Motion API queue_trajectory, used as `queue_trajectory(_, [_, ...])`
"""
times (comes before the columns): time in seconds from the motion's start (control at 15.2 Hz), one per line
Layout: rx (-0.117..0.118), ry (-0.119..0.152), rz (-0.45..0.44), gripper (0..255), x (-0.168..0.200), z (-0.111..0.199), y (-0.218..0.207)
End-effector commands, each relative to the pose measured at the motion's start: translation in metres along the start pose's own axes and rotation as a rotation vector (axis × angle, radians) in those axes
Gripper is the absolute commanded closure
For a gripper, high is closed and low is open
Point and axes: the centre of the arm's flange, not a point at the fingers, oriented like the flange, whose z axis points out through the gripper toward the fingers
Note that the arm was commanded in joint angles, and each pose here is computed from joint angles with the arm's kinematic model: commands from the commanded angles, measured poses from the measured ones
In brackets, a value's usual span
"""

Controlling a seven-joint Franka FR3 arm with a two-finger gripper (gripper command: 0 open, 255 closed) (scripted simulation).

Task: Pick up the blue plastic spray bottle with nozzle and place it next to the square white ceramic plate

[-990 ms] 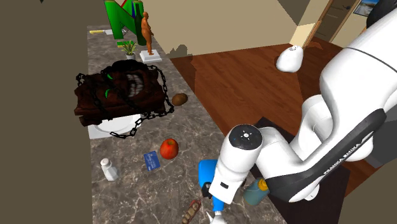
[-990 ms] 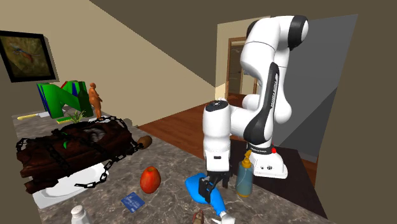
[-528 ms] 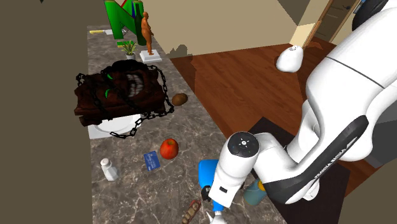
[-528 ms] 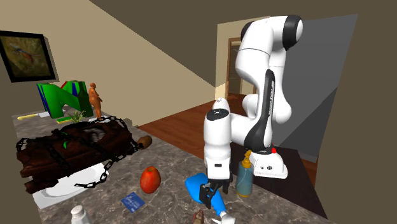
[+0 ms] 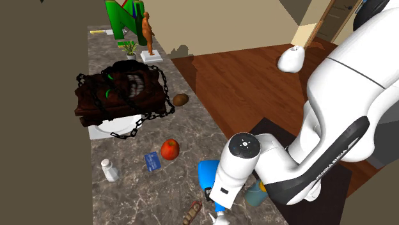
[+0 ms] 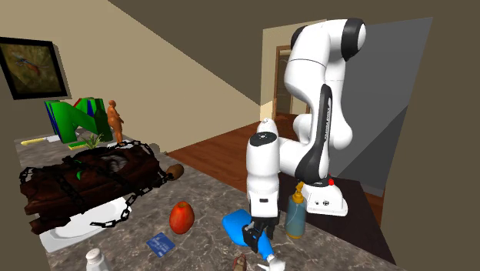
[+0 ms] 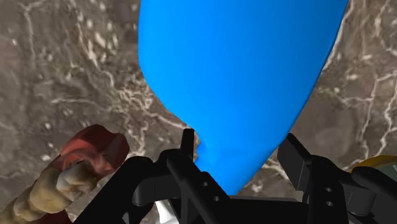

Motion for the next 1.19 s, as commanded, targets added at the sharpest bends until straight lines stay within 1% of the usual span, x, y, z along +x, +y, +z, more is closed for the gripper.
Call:
queue_trajectory(0.0, [0.001,0.000,0.001,255,0.000,0.000,0.000])
queue_trajectory(0.4, [0.001,0.000,0.000,255,0.000,0.000,0.000])
queue_trajectory(1.12, [0.001,0.000,0.000,255,0.001,-0.058,-0.001])
